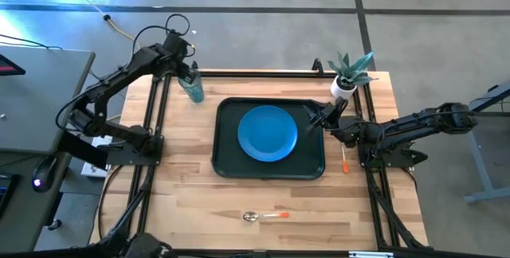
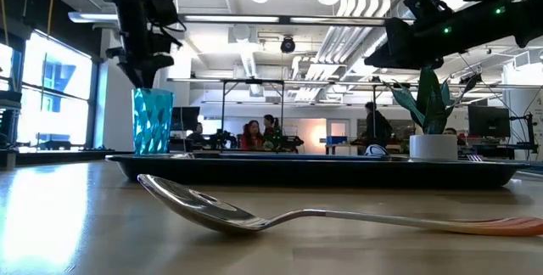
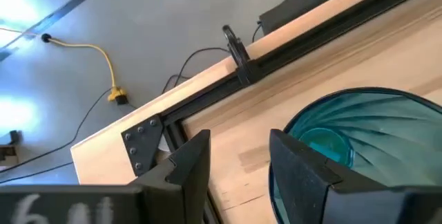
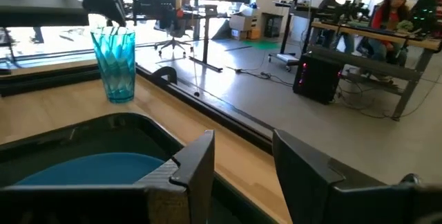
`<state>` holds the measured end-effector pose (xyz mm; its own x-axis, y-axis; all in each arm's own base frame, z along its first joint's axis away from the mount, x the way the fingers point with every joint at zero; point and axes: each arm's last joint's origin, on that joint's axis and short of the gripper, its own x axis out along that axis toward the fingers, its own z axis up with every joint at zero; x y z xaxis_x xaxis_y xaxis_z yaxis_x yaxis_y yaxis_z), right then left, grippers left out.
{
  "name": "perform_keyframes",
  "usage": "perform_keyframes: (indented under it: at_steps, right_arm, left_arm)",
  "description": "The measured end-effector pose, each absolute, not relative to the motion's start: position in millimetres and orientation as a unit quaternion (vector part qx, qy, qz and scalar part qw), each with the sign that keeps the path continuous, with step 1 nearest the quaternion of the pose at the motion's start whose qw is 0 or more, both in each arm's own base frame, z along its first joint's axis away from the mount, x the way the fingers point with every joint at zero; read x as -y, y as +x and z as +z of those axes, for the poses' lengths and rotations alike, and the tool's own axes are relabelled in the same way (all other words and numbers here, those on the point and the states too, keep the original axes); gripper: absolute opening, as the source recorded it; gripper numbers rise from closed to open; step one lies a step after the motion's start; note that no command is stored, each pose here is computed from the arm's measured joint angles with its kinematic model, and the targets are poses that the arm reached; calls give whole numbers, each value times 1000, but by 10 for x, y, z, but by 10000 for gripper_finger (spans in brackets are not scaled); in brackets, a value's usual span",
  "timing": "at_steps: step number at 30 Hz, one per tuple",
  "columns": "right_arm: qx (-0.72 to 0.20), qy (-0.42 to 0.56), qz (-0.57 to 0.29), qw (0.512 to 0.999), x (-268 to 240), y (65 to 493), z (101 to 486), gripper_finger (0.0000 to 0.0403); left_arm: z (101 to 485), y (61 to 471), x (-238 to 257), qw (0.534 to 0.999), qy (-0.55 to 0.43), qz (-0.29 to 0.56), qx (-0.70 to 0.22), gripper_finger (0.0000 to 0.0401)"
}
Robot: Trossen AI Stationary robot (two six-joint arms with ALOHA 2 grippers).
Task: Pick and place plate/cup/fork/spoon on tray
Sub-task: Put the blue cup on the dark green tray, then put the blue cup on the dark green tray to the top left of the blue plate
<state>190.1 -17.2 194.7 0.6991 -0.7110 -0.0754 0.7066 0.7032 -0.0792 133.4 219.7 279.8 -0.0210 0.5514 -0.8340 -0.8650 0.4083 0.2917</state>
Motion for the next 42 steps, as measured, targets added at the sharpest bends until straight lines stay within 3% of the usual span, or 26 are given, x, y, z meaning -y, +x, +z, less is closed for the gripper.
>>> perform_keyframes:
  at_steps: [8,19,35,42]
  right_arm:
    - [-73,-32,-381,921,171,1897,1902,140]
    - [-84,-25,-381,920,170,1891,1871,140]
    - [-66,-2,-372,926,165,1899,1893,140]
    - [-64,-2,-367,928,163,1902,1898,140]
  left_arm:
    - [2566,1387,-2267,664,-161,472,-557,106]
    - [2466,1466,-2290,679,-186,427,-568,56]
    - [2632,1430,-2150,697,-188,424,-547,53]
    - [2683,1540,-2018,722,-192,395,-536,74]
